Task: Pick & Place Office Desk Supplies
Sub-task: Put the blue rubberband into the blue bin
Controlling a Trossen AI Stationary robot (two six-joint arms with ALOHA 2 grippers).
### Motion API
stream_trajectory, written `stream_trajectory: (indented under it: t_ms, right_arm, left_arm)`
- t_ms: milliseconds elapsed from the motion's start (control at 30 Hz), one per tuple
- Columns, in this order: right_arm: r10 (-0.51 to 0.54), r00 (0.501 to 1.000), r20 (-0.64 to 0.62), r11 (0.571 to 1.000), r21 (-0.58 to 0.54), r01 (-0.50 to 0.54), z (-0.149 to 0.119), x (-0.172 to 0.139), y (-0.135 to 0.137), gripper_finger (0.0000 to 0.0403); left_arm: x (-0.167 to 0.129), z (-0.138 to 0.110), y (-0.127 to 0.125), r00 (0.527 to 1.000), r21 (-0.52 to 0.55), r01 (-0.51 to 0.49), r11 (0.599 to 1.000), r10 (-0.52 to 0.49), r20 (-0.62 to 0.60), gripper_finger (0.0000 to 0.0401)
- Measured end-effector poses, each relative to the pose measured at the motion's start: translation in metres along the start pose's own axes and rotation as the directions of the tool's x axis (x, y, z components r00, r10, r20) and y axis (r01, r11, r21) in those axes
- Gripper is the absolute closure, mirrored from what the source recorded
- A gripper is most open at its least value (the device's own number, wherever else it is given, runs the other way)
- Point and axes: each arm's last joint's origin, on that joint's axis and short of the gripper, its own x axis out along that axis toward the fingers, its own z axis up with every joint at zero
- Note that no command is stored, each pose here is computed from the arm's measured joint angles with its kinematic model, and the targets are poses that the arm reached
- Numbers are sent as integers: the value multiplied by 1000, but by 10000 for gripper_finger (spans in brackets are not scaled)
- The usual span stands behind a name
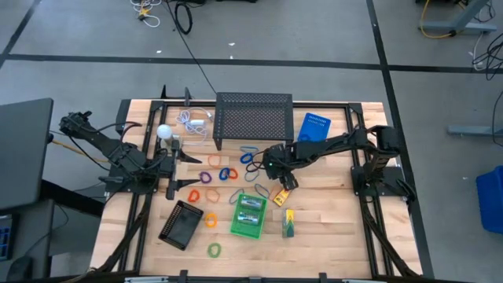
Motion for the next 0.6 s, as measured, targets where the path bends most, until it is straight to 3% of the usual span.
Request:
stream_trajectory:
  t_ms: [600]
  right_arm:
    - [48,998,-37,997,-57,-50,1,22,2,186]
  left_arm:
    - [0,-1,0,1000,-6,3,1000,-3,-6,118]
